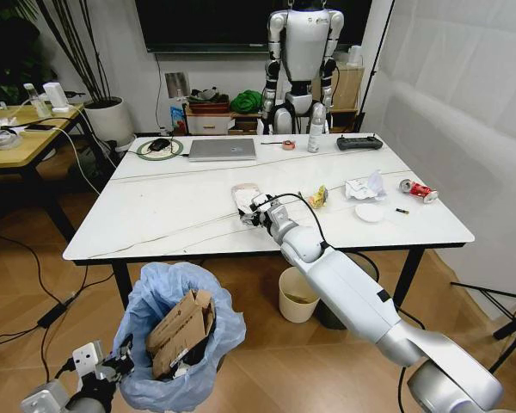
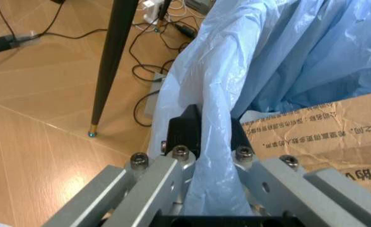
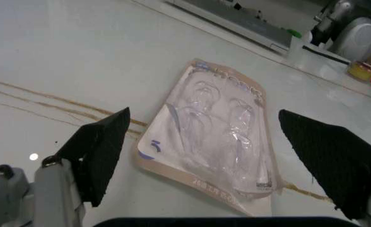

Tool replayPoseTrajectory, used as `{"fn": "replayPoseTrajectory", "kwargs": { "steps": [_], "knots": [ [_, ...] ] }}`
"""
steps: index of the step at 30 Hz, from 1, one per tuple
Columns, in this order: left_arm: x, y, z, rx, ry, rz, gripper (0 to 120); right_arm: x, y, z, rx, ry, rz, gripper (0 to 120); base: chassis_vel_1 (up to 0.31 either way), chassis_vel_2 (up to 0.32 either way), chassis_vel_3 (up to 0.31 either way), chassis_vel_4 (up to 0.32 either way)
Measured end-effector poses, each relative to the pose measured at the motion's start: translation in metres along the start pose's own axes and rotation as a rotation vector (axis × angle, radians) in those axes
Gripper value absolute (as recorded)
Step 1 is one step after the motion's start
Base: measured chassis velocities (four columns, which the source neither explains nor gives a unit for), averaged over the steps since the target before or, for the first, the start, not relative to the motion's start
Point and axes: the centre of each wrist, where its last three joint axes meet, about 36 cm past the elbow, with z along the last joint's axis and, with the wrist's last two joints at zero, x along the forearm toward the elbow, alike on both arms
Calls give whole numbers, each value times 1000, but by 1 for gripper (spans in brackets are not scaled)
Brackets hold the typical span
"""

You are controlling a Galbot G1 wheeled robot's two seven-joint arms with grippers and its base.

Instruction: Pick up the trash bin and place the trash from the table into it.

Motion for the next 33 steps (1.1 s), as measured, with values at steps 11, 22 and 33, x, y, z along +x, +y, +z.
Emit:
{"fn": "replayPoseTrajectory", "kwargs": {
  "steps": [11,22,33],
  "knots": [
    [1,0,1,4,-2,-2,1,-13,-1,6,16,17,2,54,0,0,0,0],
    [0,-1,-1,5,-8,1,1,-13,-2,10,16,26,-2,14,0,0,0,0],
    [0,-1,-1,6,-11,2,1,-12,2,14,20,35,-14,0,0,0,0,0]
  ]
}}
